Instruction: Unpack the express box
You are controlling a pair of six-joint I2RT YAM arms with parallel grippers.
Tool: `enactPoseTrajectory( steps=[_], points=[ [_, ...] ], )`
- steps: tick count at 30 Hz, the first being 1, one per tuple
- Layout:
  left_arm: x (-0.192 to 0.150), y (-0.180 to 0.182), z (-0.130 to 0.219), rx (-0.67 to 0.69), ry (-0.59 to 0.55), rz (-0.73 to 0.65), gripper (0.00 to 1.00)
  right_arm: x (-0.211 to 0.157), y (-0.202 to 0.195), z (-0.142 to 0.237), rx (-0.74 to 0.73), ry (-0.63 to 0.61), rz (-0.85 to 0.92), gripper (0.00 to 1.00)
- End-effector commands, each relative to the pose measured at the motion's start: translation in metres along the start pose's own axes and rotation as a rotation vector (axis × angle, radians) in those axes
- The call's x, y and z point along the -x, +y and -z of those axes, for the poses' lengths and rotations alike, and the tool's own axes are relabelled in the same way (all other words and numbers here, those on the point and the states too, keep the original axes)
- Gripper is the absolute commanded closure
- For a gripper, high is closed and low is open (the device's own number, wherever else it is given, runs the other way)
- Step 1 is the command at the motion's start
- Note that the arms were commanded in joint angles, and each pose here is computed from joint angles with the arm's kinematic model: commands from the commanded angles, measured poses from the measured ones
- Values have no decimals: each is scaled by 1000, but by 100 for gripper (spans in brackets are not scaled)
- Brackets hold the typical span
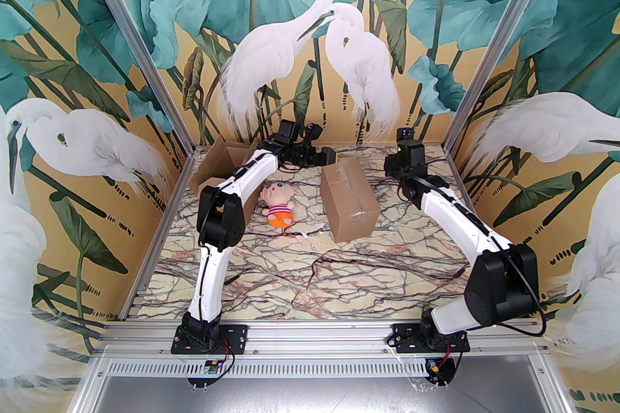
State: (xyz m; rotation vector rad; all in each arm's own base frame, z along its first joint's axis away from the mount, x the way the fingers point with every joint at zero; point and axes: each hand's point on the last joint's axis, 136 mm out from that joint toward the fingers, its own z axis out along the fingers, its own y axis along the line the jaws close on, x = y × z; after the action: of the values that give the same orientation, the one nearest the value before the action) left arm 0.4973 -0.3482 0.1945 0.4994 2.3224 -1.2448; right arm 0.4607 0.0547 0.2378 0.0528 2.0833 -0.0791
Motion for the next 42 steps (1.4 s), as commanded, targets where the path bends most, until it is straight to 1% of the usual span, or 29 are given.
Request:
enactPoseTrajectory(
  steps=[1, 4, 9, 14, 16, 18, 22, 25, 28, 34, 42],
  points=[
    [-20, -10, -10, -85, 66, -26, 9, 9, 3, 13, 30, -30, 16, 100],
    [-35, -11, -18, -89, 106, -37, 10, 7, 9, 22, 80, -40, 2, 100],
    [-56, -15, -33, -100, 169, -53, 16, 10, 12, 37, 121, -48, 2, 100],
    [-72, -14, -43, -70, 220, -78, 20, 32, 14, 58, 146, -114, 25, 100],
    [-76, -11, -45, -65, 229, -76, 21, 43, 21, 65, 190, -157, 27, 100],
    [-79, -5, -47, -44, 233, -70, 21, 51, 38, 69, 285, -196, 33, 100],
    [-78, -3, -47, -32, 230, -54, 26, 58, 70, 67, 467, -246, 4, 100],
    [-78, -2, -46, -27, 227, -46, 27, 58, 88, 60, 560, -267, -9, 100],
    [-81, -1, -46, -20, 224, -37, 28, 56, 101, 52, 622, -277, -15, 100],
    [-83, -2, -44, -19, 220, -22, 30, 46, 122, 40, 694, -276, 1, 100],
    [-88, 1, -44, -18, 229, -8, 31, 33, 136, 30, 698, -252, 35, 100]
  ],
)
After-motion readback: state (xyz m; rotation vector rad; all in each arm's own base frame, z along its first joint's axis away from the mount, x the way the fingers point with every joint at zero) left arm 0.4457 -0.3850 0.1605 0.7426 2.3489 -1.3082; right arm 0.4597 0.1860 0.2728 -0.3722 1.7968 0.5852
